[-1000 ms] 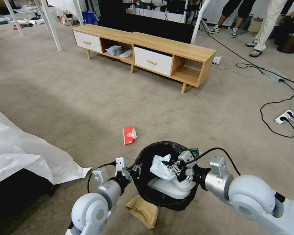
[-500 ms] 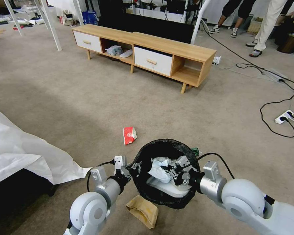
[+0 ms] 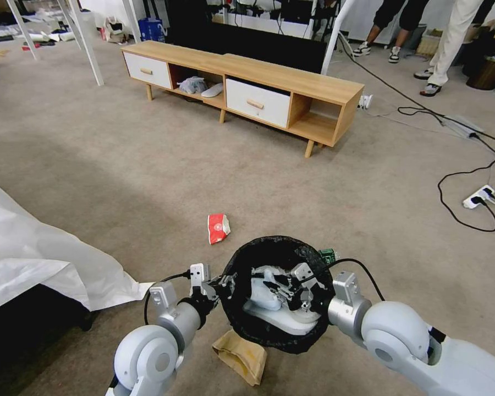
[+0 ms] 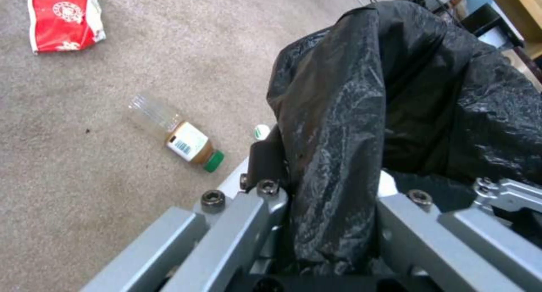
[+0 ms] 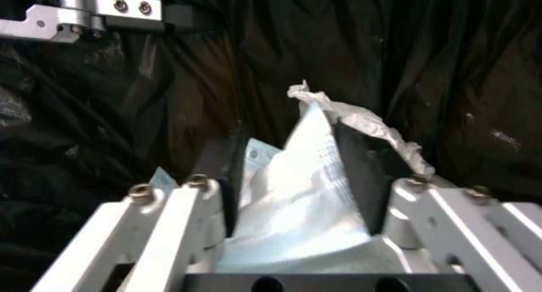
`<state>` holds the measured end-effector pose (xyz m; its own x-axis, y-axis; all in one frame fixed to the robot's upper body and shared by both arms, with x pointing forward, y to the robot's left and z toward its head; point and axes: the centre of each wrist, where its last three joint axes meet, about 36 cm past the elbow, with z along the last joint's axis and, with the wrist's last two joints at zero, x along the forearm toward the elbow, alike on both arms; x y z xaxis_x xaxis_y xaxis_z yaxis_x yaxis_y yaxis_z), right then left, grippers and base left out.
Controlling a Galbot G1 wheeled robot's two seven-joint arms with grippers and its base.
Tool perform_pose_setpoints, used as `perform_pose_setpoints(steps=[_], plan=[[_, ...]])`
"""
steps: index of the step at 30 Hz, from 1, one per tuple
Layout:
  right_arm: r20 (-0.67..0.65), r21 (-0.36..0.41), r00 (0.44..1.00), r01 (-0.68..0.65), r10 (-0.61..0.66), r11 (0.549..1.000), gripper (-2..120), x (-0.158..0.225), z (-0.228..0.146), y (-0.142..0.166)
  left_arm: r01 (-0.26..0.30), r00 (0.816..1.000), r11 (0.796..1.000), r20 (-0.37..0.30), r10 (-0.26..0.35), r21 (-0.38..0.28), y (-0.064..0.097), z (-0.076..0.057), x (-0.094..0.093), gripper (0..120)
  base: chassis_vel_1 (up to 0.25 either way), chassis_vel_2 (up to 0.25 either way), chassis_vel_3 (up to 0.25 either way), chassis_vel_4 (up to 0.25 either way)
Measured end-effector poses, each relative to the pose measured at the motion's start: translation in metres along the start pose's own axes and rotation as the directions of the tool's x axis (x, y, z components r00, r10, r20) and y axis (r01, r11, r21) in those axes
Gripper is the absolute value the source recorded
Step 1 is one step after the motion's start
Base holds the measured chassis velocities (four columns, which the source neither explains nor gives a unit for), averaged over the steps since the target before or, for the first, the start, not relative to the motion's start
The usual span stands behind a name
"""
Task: Pick up the trash bin and place the garbage on the floor into it.
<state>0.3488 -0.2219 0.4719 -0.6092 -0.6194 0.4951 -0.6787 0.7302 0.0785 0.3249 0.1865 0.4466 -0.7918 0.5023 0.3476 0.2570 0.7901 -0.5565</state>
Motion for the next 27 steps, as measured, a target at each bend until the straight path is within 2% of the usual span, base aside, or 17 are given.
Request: perform_pose_setpoints(steps=[2, 3, 4, 5, 8, 9, 11, 12, 14, 25, 26, 27], plan=[[0.002, 0.001, 1.0, 0.001, -0.001, 1.0, 57, -0.001, 0.0, 0.0, -0.001, 1.0, 1.0, -0.001, 0.001, 0.005, 0.0, 0.001, 0.001, 0, 0.0, 0.0, 0.0, 0.0], [0.002, 0.001, 1.0, 0.001, -0.001, 1.0, 57, -0.001, 0.0, 0.0, -0.001, 1.0, 1.0, -0.001, 0.001, 0.005, 0.0, 0.001, 0.001, 0, 0.0, 0.0, 0.0, 0.0], [0.002, 0.002, 1.0, 0.003, -0.003, 1.0, 64, -0.001, 0.0, 0.0, -0.002, 1.0, 1.0, -0.002, 0.002, 0.007, 0.001, 0.001, 0.001, 0, 0.0, 0.0, 0.0, 0.0], [0.002, 0.002, 1.0, 0.003, -0.003, 1.0, 64, -0.001, 0.0, 0.0, -0.002, 1.0, 1.0, -0.002, 0.002, 0.007, 0.001, 0.001, 0.001, 0, 0.0, 0.0, 0.0, 0.0], [0.004, 0.015, 1.0, 0.001, -0.001, 1.0, 79, 0.001, -0.002, -0.003, -0.003, 1.0, 1.0, -0.003, 0.003, 0.014, 0.001, 0.002, 0.001, 0, 0.0, 0.0, 0.0, 0.0], [0.004, 0.015, 1.0, 0.001, -0.001, 1.0, 79, 0.001, -0.002, -0.003, -0.003, 1.0, 1.0, -0.003, 0.003, 0.014, 0.001, 0.002, 0.001, 0, 0.0, 0.0, 0.0, 0.0], [0.005, 0.022, 1.0, -0.003, 0.003, 1.0, 89, 0.004, -0.003, -0.005, 0.001, 1.0, 1.0, -0.004, -0.001, 0.016, 0.002, 0.003, 0.0, 0, 0.0, 0.0, 0.0, 0.0], [0.005, 0.022, 1.0, -0.003, 0.003, 1.0, 89, 0.004, -0.003, -0.005, 0.001, 1.0, 1.0, -0.004, -0.001, 0.016, 0.002, 0.003, 0.0, 0, 0.0, 0.0, 0.0, 0.0], [0.011, 0.032, 1.0, -0.009, 0.008, 0.999, 98, 0.009, -0.005, -0.007, 0.008, 1.0, 1.0, 0.002, -0.008, 0.019, 0.005, 0.001, -0.001, 0, 0.0, 0.0, 0.0, 0.0], [0.049, 0.081, 0.999, -0.015, 0.011, 0.997, 98, 0.028, -0.02, -0.006, 0.039, 0.999, 0.998, 0.015, -0.039, 0.04, 0.012, 0.0, -0.002, 0, 0.0, 0.0, 0.0, 0.0], [0.061, 0.099, 0.998, -0.02, 0.014, 0.995, 98, 0.031, -0.022, -0.007, 0.043, 0.999, 0.998, 0.016, -0.044, 0.042, 0.013, 0.0, -0.002, 0, 0.0, 0.0, 0.0, 0.0], [0.076, 0.149, 0.997, -0.039, 0.028, 0.988, 98, 0.038, -0.027, -0.011, 0.069, 0.997, 0.997, 0.024, -0.07, 0.042, 0.017, -0.001, -0.002, 0, 0.0, 0.0, 0.0, 0.0]])
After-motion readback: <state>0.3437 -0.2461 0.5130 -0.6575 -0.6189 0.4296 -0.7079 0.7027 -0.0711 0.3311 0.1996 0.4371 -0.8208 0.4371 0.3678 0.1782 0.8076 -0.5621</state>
